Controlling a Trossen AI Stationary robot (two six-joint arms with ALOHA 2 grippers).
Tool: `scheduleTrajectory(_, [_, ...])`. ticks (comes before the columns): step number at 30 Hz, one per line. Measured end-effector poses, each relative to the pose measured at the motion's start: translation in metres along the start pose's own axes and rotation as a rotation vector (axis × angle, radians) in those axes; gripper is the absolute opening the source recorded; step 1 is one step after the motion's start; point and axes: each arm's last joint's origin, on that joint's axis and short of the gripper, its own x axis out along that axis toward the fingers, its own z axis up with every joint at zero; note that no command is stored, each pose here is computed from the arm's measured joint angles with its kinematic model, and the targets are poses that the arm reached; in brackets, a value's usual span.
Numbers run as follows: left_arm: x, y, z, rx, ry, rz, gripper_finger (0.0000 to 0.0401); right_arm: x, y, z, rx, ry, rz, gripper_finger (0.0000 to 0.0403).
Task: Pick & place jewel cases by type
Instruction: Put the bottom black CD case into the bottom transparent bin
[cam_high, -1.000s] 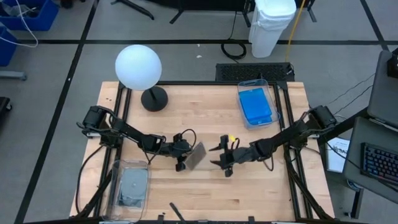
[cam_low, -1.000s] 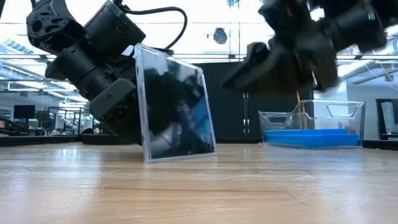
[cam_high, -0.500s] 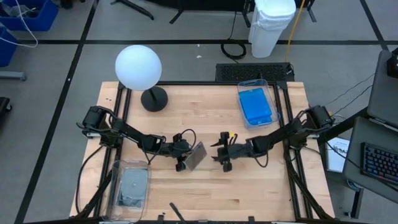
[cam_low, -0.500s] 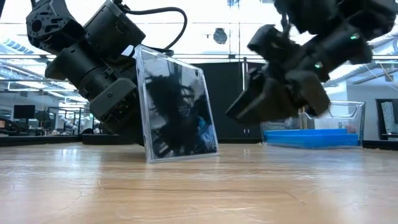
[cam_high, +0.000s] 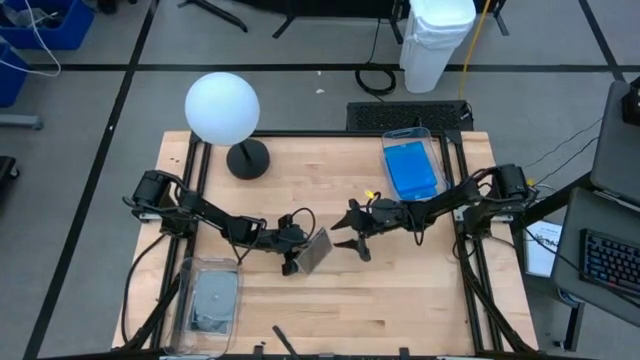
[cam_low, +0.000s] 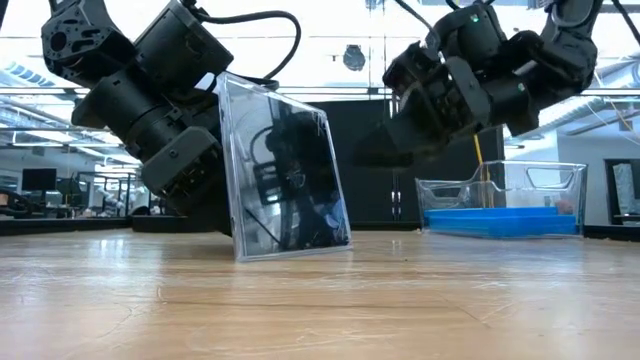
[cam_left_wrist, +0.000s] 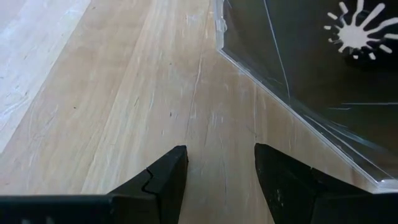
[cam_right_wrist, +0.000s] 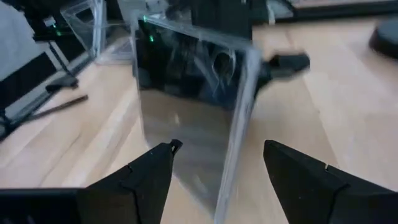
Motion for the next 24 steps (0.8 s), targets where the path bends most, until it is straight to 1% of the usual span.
scheduleTrajectory(2, [0.000,0.000,0.000,0.000,-0.002,0.000,0.0195,0.003,-0.001,-0.001,-0.021,-0.017,0.000,0.0242])
scheduleTrajectory(8, [0.000,0.000,0.000,-0.014,0.000,0.001,0.0195,0.021,-0.005,-0.010,-0.035,-0.087,0.013,0.0242])
scheduleTrajectory(11, [0.000,0.000,0.000,-0.023,0.000,0.000,0.0195,0.034,-0.009,-0.013,-0.024,-0.074,0.050,0.0242])
scheduleTrajectory(15, [0.000,0.000,0.000,-0.023,0.000,0.000,0.0195,0.049,-0.010,-0.007,-0.011,-0.098,0.130,0.0242])
scheduleTrajectory(20, [0.000,0.000,0.000,-0.024,0.001,0.000,0.0195,0.055,0.002,-0.002,-0.031,-0.113,0.190,0.0240])
scheduleTrajectory(22, [0.000,0.000,0.000,-0.024,0.002,-0.001,0.0195,0.054,0.008,0.001,-0.043,-0.120,0.213,0.0231])
scheduleTrajectory(24, [0.000,0.000,0.000,-0.023,0.004,0.000,0.0195,0.053,0.014,0.005,-0.055,-0.133,0.261,0.0214])
